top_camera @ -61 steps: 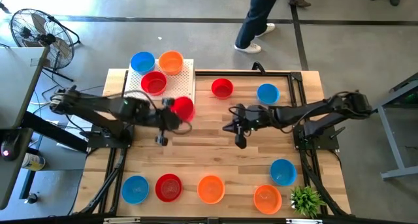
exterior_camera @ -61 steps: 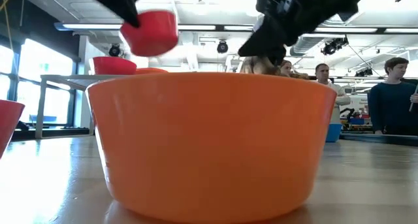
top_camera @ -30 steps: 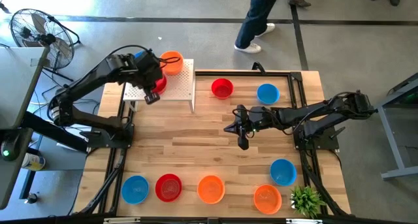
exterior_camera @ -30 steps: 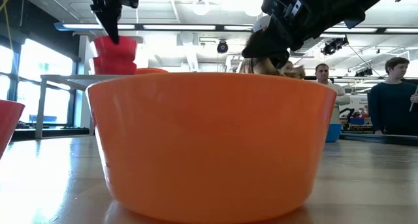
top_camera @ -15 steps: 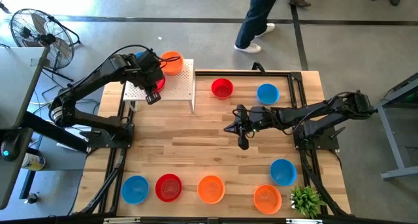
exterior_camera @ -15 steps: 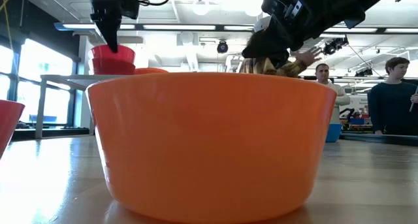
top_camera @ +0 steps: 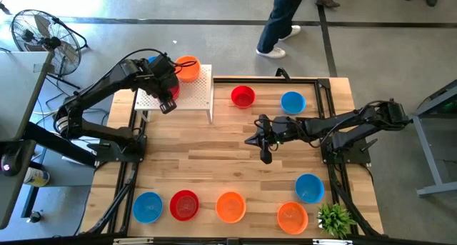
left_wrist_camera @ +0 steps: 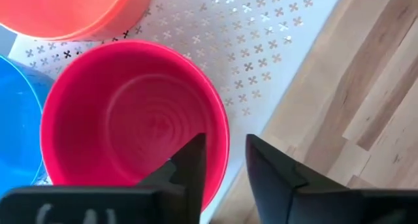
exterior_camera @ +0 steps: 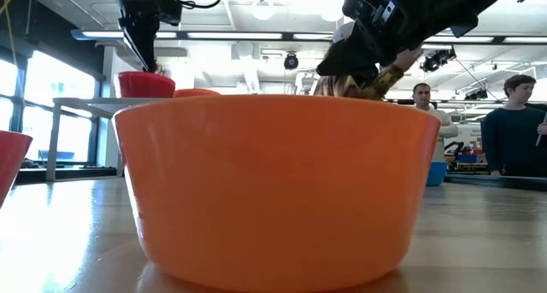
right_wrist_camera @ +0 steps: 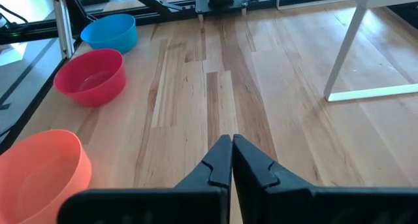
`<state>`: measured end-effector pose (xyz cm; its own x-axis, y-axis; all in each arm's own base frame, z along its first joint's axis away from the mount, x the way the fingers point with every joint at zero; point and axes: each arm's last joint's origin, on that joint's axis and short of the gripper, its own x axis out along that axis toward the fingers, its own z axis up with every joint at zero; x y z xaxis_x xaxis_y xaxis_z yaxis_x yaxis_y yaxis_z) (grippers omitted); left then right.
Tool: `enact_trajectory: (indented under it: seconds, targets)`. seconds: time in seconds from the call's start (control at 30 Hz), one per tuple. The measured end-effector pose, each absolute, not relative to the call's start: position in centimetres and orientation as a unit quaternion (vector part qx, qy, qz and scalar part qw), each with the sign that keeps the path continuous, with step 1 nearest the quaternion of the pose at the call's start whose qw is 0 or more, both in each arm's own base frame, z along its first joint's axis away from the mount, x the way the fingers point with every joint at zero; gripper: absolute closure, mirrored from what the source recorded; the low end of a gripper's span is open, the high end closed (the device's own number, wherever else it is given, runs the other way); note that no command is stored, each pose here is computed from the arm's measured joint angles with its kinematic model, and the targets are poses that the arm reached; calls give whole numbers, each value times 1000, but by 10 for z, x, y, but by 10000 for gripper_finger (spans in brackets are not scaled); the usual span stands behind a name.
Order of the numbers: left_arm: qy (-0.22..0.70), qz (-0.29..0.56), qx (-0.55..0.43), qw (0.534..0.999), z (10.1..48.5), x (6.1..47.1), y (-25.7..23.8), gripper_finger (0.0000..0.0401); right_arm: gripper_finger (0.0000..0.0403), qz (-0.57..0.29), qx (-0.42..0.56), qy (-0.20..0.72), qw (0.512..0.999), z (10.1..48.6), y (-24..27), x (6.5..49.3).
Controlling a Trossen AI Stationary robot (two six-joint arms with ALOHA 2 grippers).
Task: Pick & Place Mini bowls
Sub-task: Stack the blue bowl on top of the blue bowl on the shelf
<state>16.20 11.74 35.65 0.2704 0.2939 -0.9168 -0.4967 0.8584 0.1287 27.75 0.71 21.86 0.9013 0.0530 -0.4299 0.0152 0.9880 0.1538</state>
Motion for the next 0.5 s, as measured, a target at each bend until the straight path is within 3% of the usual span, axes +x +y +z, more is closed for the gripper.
enact_trajectory:
  seconds: [0.27, 0.37, 0.5]
  targets:
    - [540, 251, -82, 799, 370, 159, 116, 271, 400, -2, 74, 221, 973, 219, 6, 278]
    - [502, 248, -80, 825, 382, 157, 113, 291, 400, -11, 72, 220, 973, 219, 6, 278]
    - [422, 211, -72, 879, 389, 161, 101, 346, 400, -11, 72, 220, 973, 219, 6, 278]
